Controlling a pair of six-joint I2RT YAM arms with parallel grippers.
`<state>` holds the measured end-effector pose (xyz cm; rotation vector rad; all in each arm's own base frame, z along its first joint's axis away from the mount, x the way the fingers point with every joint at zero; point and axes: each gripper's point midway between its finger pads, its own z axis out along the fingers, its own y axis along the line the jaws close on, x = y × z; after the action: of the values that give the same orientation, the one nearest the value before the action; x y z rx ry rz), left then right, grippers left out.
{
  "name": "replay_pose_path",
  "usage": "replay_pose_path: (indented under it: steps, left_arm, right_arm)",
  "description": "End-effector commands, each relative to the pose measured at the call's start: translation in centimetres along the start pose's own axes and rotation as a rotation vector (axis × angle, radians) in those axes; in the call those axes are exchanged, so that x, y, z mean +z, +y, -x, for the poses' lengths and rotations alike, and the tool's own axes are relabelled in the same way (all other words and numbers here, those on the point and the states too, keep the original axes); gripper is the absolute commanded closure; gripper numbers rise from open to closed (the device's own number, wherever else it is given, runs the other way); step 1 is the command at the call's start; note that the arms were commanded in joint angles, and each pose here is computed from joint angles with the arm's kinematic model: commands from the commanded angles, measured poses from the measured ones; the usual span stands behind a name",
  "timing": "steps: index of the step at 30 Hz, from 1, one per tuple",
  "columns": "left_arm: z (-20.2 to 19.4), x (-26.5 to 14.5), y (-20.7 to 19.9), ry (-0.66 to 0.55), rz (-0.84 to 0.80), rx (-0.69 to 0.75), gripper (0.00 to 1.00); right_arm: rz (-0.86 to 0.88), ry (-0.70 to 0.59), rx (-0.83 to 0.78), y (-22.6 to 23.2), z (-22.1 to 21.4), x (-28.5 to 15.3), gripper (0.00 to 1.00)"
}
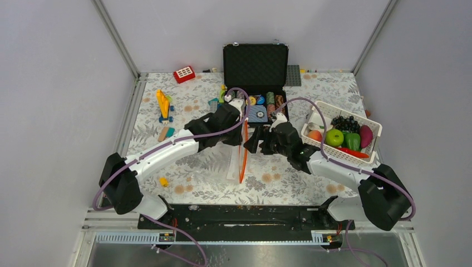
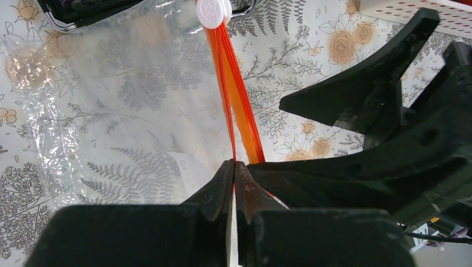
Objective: Place the food in the zip-top bag and seal the zipper
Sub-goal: Open the zipper of the food storage bag at the center of the board.
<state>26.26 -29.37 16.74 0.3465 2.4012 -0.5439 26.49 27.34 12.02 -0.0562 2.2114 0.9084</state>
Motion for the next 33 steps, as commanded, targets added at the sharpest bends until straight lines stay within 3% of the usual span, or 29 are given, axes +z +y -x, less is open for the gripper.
replay_pose_path:
  steps: [1, 4, 7, 12, 14, 17, 23, 25, 28, 33]
  left_arm:
    - [1.7, -1.7, -1.5, -0.066, -0.069, -0.011, 1.0]
    - [1.8, -2.1, -1.8, -0.072, -0.086, -0.011, 1.0]
    - [1.9, -2.3, -1.9, -0.076, -0.089, -0.009, 1.0]
    - [2.0, -2.8, -1.4, -0.094, -0.065, -0.011, 1.0]
    - [2.2, -2.9, -0.9, -0.108, -0.043, -0.012, 1.0]
    - [2.4, -2.9, -0.3, -0.112, -0.005, -0.015, 0.96]
    - [2.3, -2.7, -1.3, -0.093, -0.051, -0.02, 0.29]
    - [2.4, -2.5, -1.6, -0.09, -0.062, -0.019, 0.18]
    - [2.2, -2.4, -2.3, -0.074, -0.096, -0.017, 0.11]
    - [1.6, -2.5, -2.7, -0.065, -0.126, -0.015, 0.07]
  right_arm:
    - [0.001, -0.065, 0.008, 1.5, 2.1, 0.9, 0.11]
    - [-0.019, -0.074, 0.022, 1.2, 2.3, 1.5, 0.16]
    - [0.0, -0.087, 0.037, 1.8, 2.7, 2.2, 0.29]
    - [0.063, -0.09, 0.043, 3.4, 3.2, 2.3, 0.71]
    - [0.073, -0.092, 0.045, 3.6, 3.2, 2.0, 0.99]
    - [0.067, -0.092, 0.048, 3.7, 3.4, 1.3, 1.0]
    - [-0.053, -0.089, 0.04, 3.7, 4.3, -0.7, 1.0]
    - [-0.09, -0.09, 0.041, 3.5, 4.4, -1.2, 1.0]
    - [-0.128, -0.087, 0.058, 3.1, 4.2, -1.6, 1.0]
    - [-0.161, -0.077, 0.081, 3.2, 4.4, -2.4, 1.0]
